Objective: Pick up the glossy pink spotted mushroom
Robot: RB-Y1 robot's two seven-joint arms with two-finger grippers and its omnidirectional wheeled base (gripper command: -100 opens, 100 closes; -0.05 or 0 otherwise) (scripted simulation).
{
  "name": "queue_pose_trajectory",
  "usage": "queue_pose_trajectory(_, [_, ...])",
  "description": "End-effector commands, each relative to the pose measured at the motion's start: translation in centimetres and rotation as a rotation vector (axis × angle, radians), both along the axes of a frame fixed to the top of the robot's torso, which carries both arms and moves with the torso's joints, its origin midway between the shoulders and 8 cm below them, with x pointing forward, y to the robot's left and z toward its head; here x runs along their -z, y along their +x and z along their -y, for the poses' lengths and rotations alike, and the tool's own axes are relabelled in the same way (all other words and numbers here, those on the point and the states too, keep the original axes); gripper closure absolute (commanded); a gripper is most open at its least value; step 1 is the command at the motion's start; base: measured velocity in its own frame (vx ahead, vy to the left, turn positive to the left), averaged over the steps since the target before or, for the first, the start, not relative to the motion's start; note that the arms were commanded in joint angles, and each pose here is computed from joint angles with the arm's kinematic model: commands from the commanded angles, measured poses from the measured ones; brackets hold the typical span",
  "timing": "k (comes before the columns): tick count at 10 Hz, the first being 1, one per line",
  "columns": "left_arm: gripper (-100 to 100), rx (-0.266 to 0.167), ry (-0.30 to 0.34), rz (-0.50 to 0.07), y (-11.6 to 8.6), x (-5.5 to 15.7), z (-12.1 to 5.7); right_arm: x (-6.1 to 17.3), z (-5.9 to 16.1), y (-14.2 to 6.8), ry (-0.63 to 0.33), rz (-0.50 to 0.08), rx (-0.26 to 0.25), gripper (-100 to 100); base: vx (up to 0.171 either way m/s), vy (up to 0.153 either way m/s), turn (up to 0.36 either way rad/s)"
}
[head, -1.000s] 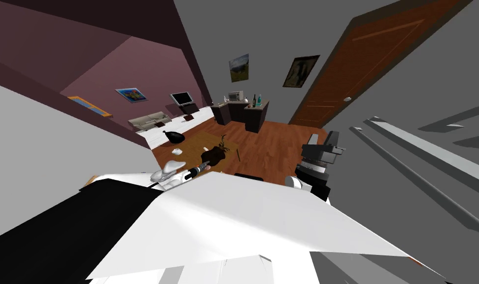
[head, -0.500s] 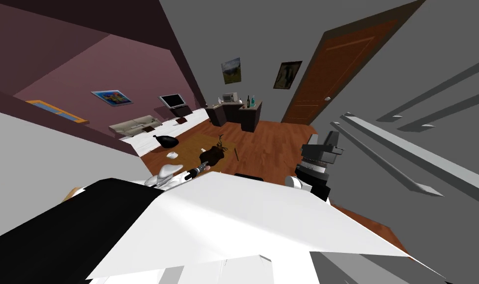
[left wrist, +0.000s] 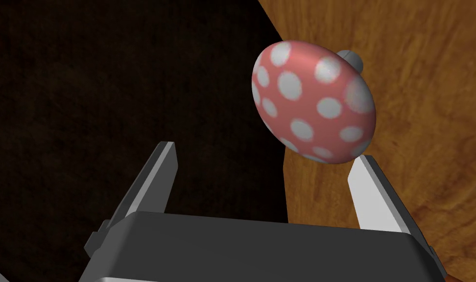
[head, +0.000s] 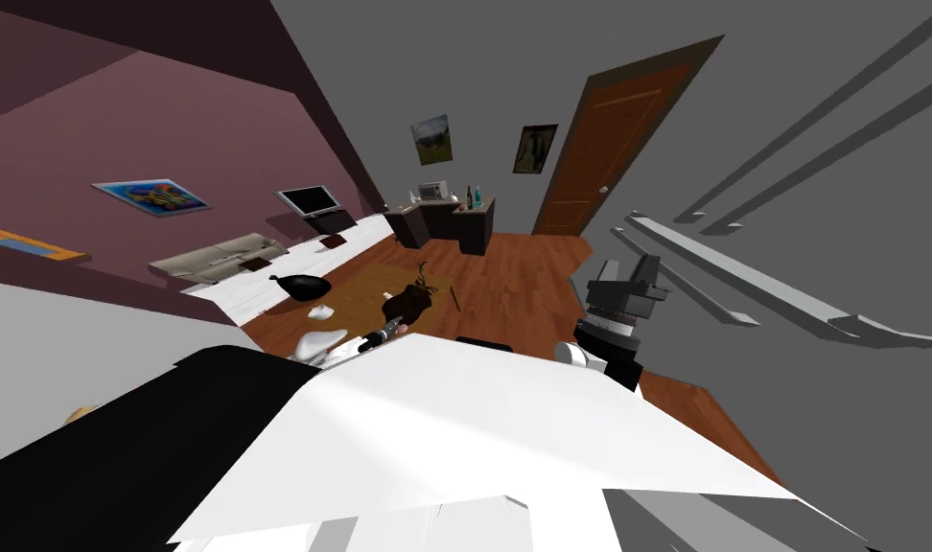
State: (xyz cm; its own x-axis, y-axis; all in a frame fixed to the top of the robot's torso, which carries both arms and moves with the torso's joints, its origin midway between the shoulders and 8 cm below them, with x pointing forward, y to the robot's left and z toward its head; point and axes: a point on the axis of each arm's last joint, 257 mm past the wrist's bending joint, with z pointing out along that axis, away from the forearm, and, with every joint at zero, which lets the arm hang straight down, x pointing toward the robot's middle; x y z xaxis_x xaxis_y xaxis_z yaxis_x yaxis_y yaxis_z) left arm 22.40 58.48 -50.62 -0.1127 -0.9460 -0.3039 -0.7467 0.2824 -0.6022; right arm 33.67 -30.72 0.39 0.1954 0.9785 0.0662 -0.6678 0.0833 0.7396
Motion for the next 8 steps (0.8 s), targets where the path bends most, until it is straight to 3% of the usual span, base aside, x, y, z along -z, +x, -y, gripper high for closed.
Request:
queue_pose_trajectory(1, [-100, -0.047, 0.002, -0.016, -0.8, 0.4, -0.5, 0.0, 0.0, 0.0, 0.0, 0.0, 0.0, 0, -0.151, 0.023, -0.376])
queue_pose_trajectory(3, [-100, -0.085, -0.021, 0.003, -0.7, 0.2, -0.7, 0.0, 0.0, 0.0, 0.0, 0.0, 0.0, 0, -0.034, 0.003, -0.014])
queue_pose_trajectory(4, [-100, -0.105, -0.012, -0.039, -2.5, 0.9, -0.6, 0.0, 0.0, 0.0, 0.0, -0.001, 0.0, 0, -0.072, -0.013, -0.303])
queue_pose_trajectory(5, [-100, -0.135, -0.021, -0.036, -2.6, 0.9, -0.9, 0.0, 0.0, 0.0, 0.0, 0.0, 0.0, 0, -0.132, -0.01, -0.467])
queue_pose_trajectory(7, [-100, -0.166, -0.04, -0.022, -2.5, 0.8, -1.1, 0.0, 0.0, 0.0, 0.0, 0.0, 0.0, 0, -0.063, 0.006, 0.003])
queue_pose_trajectory(8, [-100, -0.186, -0.038, -0.065, -4.4, 1.6, -0.8, 0.0, 0.0, 0.0, 0.0, -0.001, 0.0, 0, -0.121, -0.013, -0.303])
